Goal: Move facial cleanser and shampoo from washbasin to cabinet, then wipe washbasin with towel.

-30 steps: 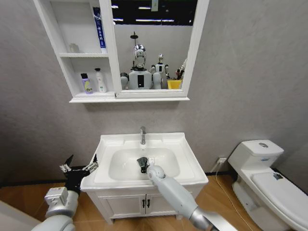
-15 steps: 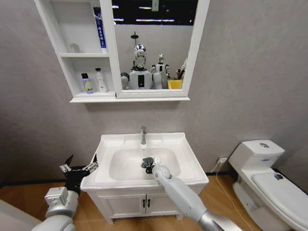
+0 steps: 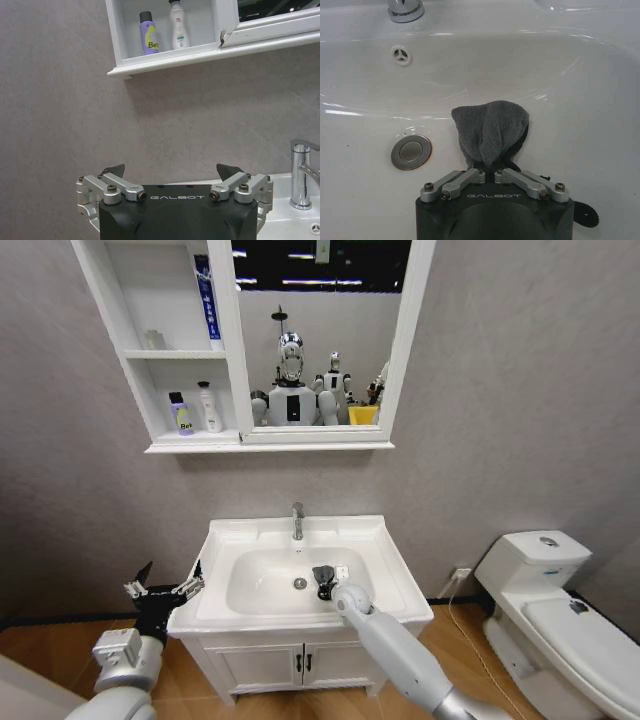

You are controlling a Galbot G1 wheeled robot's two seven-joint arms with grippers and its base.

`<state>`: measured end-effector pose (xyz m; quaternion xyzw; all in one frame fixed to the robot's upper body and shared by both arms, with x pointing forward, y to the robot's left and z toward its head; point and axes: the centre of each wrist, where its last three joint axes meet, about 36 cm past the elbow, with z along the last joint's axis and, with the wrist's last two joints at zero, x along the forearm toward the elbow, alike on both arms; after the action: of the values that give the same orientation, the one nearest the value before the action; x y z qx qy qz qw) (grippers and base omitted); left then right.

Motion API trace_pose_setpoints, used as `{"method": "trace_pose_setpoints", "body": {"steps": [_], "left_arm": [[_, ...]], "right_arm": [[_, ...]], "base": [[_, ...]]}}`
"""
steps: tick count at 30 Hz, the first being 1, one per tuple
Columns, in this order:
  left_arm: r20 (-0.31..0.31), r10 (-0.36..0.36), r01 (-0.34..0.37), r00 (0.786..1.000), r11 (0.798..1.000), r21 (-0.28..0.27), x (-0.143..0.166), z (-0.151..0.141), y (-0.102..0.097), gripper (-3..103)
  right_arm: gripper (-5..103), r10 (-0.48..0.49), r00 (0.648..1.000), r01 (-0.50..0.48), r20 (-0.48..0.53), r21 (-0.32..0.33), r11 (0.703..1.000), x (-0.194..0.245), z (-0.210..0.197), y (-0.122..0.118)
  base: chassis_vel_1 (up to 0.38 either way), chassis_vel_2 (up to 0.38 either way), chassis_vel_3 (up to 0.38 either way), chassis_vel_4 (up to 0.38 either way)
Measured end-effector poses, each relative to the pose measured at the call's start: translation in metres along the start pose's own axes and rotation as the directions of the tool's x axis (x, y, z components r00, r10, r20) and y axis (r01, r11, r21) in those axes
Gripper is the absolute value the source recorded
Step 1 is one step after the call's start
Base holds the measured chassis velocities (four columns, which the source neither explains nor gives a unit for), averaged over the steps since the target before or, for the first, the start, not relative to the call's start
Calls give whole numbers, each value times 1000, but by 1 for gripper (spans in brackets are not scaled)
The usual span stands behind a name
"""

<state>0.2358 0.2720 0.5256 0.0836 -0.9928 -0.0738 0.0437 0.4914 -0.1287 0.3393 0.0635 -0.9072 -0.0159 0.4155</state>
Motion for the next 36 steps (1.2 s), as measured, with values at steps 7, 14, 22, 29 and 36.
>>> {"method": "trace_pose_setpoints", "body": {"steps": [7,14,22,29,36], "left_arm": [[0,0,0,1000,1000,0,0,0,0,100],[0,0,0,1000,1000,0,0,0,0,100],[0,0,0,1000,1000,0,0,0,0,100],[0,0,0,1000,1000,0,0,0,0,100],[0,0,0,1000,1000,0,0,0,0,100]], "right_arm": [[3,21,1000,-21,8,-1,1000,1,-3,-11],[3,45,999,-45,23,6,999,2,-11,-24],[3,66,997,-67,47,16,998,6,-19,-37],[3,81,993,-85,92,42,996,12,-27,-47],[3,75,987,-84,139,60,995,17,-34,-48]], "base": [[0,0,0,0],[0,0,0,0],[0,0,0,0],[0,0,0,0],[0,0,0,0]]}}
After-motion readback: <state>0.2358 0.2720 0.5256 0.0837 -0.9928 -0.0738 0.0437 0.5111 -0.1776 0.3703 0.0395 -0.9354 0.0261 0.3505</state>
